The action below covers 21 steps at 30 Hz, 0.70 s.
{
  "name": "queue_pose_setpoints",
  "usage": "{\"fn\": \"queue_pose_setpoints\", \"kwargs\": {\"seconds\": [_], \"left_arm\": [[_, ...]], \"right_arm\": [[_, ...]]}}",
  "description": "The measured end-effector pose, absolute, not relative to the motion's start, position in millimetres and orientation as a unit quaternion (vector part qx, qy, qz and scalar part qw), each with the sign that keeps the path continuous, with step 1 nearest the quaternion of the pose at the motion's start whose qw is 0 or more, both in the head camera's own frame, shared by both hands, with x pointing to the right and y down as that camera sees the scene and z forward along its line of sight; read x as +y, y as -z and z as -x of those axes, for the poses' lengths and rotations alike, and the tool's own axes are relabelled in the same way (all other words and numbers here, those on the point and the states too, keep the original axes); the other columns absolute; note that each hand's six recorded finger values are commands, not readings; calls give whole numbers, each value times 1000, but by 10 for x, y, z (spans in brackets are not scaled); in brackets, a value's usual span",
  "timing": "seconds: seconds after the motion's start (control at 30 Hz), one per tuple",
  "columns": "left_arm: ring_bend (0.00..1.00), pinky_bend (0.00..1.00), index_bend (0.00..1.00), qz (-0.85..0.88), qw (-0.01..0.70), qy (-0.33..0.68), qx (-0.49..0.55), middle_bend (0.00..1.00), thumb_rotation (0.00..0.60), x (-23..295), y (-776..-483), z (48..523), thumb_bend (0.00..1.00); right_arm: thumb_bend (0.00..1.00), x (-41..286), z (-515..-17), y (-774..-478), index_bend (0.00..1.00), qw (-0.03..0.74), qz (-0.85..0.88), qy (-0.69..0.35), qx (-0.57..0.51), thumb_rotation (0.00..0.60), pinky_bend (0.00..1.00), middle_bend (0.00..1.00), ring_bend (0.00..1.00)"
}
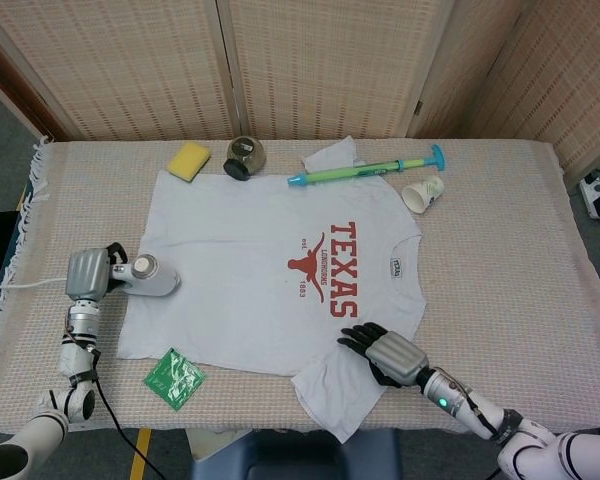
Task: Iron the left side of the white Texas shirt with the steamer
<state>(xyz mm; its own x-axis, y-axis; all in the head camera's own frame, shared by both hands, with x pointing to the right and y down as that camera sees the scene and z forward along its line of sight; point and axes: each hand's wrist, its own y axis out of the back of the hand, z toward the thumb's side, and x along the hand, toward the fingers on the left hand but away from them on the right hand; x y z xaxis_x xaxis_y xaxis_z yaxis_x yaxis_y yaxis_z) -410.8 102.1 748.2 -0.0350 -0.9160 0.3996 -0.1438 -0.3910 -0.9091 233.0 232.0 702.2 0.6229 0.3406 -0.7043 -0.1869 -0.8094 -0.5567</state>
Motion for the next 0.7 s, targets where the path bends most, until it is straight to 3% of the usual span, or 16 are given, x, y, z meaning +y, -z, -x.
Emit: {"fn": "queue_pose_setpoints", "kwargs": {"seconds": [0.43, 0.7], "left_arm": [[924, 797, 805, 686, 356, 491, 402, 953, 600, 1119, -7529, 2744, 950], [923, 798, 804, 670, 399, 511, 362, 952, 600, 1110, -7641, 2554, 951]], "right_arm": [[1000, 2301, -2411, -7008, 0, 303, 845, -436, -55, 552, 56, 4, 0], [1000, 2294, -2433, -6992, 0, 303, 845, -437, -58, 549, 56, 4, 0]]}}
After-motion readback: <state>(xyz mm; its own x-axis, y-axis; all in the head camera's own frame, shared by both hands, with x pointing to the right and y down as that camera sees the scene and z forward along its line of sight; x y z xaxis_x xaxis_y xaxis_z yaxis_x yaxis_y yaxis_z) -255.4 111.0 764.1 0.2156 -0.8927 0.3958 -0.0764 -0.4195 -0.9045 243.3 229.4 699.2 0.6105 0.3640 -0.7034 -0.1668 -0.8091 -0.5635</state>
